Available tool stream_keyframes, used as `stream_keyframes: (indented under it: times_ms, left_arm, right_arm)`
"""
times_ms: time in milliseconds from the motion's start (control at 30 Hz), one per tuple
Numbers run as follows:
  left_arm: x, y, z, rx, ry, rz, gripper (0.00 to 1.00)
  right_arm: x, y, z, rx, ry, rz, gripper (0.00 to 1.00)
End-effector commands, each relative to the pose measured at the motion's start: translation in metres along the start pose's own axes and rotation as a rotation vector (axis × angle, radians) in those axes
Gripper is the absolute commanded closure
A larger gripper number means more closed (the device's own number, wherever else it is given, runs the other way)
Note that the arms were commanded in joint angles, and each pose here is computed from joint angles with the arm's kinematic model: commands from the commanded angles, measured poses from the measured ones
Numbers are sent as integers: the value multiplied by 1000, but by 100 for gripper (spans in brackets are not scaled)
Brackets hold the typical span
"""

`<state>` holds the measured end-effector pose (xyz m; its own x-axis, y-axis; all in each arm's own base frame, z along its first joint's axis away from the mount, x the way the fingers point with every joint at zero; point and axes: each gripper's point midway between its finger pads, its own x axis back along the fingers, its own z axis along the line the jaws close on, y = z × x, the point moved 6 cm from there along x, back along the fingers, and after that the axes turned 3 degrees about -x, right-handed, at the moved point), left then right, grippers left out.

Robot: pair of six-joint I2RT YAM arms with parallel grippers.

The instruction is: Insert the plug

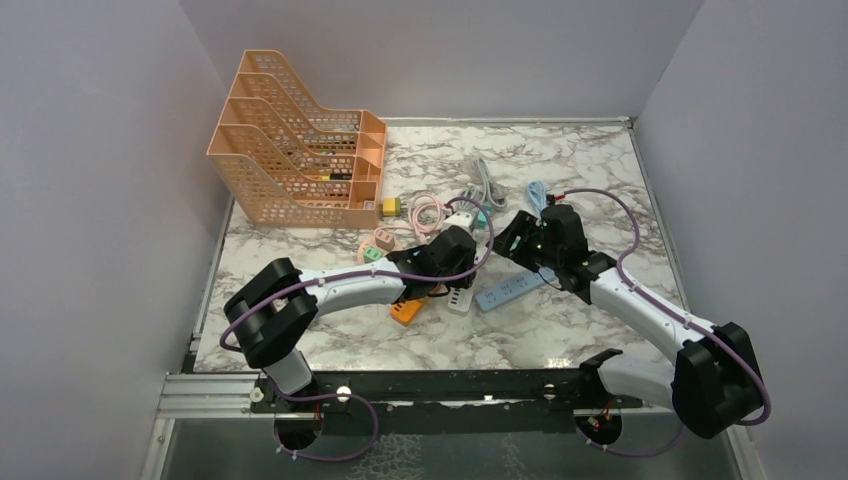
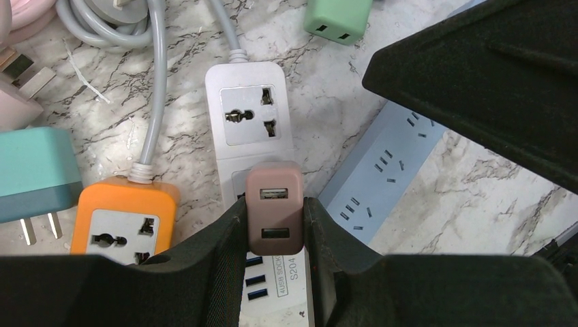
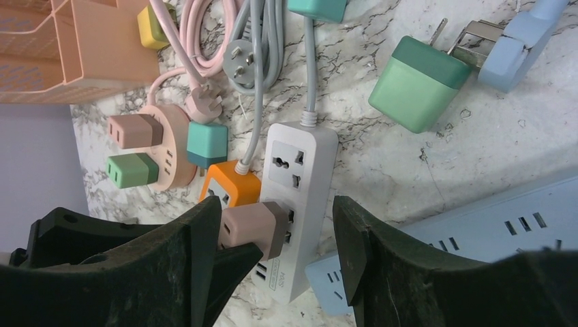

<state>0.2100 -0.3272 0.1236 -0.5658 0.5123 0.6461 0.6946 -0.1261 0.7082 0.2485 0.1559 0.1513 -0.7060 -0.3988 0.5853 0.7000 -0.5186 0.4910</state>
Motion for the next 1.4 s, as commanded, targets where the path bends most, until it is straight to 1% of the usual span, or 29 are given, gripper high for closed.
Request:
stream_keyframes:
  times_ms: [0, 67, 133, 300, 367, 433, 533, 700, 833, 967, 1200, 1367]
  left_arm:
    - [2, -8, 2, -28, 56, 33, 91]
    - [3, -8, 5, -46, 82, 37, 91]
    - [4, -10, 10, -94, 128, 44, 92]
    - [12, -8, 37, -292, 292, 60, 93]
    - [14, -13, 42, -348, 295, 88, 93]
    - [14, -20, 42, -375, 259, 117, 93]
    - [12, -31, 40, -393, 199, 155, 93]
    - [12, -42, 44, -395, 173, 191, 94]
    - [8, -54, 48, -395, 153, 246, 94]
    - [1, -69, 60, -400, 178, 342, 96]
    - [-2, -92, 75, -388, 244, 442, 100]
    - [2, -102, 84, -372, 285, 461, 100]
  right_arm:
    - [0, 1, -1, 10, 19, -11, 39]
    - [0, 1, -1, 9, 16, -10, 39]
    - [-1, 2, -1, 9, 15, -11, 39]
    - [2, 3, -2, 15, 6, -18, 39]
    - [2, 3, -4, 15, 1, -21, 39]
    - [2, 3, -4, 14, 1, -21, 39]
    - [2, 2, -4, 5, 1, -18, 39]
    - [2, 2, -4, 3, 2, -15, 39]
    - [1, 2, -4, 4, 2, -16, 39]
    - [0, 2, -4, 1, 4, -13, 39]
    - [-2, 2, -6, 6, -8, -17, 40]
    - [-3, 4, -8, 20, -30, -25, 40]
